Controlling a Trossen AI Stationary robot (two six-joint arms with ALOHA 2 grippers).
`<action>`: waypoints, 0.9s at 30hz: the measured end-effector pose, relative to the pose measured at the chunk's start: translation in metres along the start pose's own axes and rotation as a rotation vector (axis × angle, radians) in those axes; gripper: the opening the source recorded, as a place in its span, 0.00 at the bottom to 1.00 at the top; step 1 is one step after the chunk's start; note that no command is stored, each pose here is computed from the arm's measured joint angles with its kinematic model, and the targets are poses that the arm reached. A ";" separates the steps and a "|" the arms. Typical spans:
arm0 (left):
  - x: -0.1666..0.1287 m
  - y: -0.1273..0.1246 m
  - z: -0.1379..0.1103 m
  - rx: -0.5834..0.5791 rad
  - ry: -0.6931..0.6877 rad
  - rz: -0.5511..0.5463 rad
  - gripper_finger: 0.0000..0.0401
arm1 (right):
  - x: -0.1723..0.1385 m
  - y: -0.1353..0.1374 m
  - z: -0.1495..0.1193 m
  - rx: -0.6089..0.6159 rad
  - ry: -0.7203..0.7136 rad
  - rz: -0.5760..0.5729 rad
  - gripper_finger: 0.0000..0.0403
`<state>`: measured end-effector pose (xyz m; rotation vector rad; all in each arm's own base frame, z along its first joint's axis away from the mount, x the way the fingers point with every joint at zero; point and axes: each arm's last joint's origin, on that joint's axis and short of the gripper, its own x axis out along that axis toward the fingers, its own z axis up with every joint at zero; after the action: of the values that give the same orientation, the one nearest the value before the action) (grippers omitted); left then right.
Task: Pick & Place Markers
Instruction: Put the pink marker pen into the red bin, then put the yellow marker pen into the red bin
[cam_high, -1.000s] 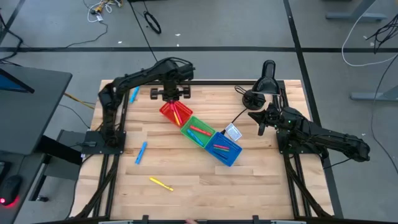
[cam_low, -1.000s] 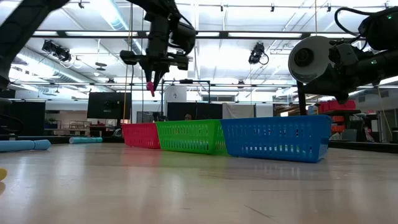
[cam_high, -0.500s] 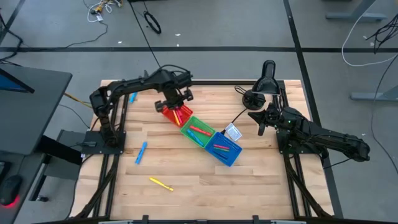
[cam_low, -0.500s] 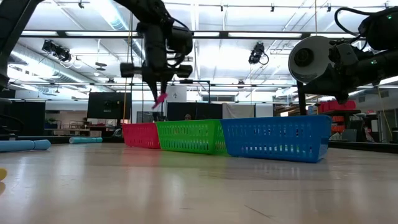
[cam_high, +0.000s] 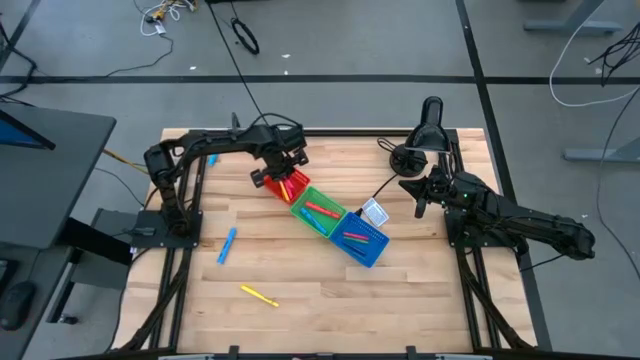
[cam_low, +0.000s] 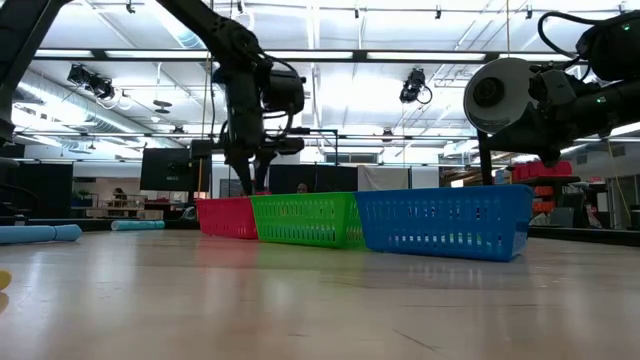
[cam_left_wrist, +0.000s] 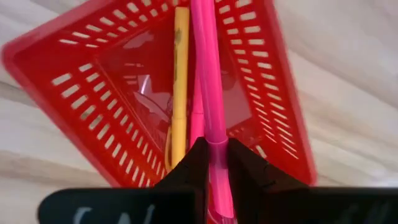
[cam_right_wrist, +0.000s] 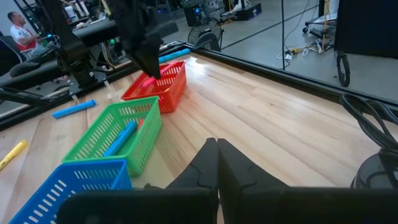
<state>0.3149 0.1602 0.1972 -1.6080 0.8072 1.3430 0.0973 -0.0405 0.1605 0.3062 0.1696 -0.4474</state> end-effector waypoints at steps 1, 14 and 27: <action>0.003 0.002 0.000 -0.001 -0.002 -0.001 0.10 | 0.000 0.000 0.000 0.000 0.000 0.000 0.00; 0.020 0.012 -0.002 0.004 0.002 0.005 0.16 | 0.000 0.000 0.000 0.000 0.000 0.000 0.00; 0.020 0.011 -0.002 0.000 -0.001 -0.004 0.60 | 0.000 0.000 0.000 0.000 0.000 0.000 0.00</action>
<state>0.3105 0.1548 0.1752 -1.6081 0.8037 1.3405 0.0973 -0.0405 0.1605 0.3066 0.1695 -0.4477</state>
